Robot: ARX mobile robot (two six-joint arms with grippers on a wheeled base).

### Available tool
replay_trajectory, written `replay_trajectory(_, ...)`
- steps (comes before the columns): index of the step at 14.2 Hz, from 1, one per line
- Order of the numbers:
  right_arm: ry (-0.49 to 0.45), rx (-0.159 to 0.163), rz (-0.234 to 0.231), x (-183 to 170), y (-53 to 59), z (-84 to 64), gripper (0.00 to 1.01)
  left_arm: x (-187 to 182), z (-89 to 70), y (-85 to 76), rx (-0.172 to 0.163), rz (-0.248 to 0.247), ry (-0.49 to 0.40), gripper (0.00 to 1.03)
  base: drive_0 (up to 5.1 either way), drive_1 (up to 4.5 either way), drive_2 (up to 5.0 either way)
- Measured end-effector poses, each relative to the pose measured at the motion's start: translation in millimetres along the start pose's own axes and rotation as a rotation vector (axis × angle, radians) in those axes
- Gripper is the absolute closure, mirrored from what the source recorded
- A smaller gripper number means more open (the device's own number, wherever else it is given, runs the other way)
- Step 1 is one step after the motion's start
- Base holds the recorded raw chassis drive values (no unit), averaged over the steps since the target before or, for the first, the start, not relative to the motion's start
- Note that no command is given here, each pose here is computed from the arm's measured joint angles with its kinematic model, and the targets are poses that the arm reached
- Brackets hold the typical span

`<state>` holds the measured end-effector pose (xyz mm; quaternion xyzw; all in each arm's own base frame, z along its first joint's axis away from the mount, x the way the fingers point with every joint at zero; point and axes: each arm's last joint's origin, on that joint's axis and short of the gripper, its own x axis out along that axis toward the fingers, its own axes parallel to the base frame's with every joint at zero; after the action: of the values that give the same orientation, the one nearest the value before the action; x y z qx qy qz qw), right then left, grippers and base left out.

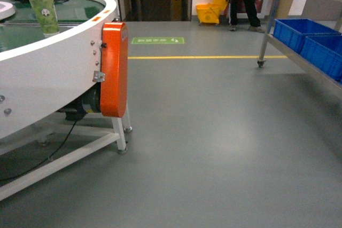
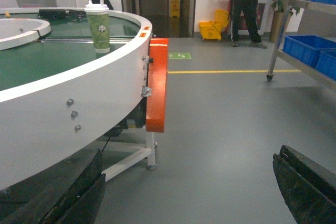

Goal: Pick red block from blue box to shelf

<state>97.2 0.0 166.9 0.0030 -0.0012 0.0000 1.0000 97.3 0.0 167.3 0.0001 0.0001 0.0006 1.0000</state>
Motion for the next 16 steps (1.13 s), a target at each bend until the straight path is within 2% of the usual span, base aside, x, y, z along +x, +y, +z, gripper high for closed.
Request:
replay_trajectory(1, 0.000, 0.000, 0.000, 0.0, 0.0, 0.0, 0.72, 0.0, 0.4, 0.0, 0.000, -0.001, -0.004, 0.05, -0.7, 3.55, -4.9)
replay_trajectory(16, 0.000, 0.000, 0.000, 0.0, 0.0, 0.0, 0.72, 0.0, 0.3, 0.0, 0.000, 0.000, -0.003, 0.05, -1.6, -1.61, -1.6)
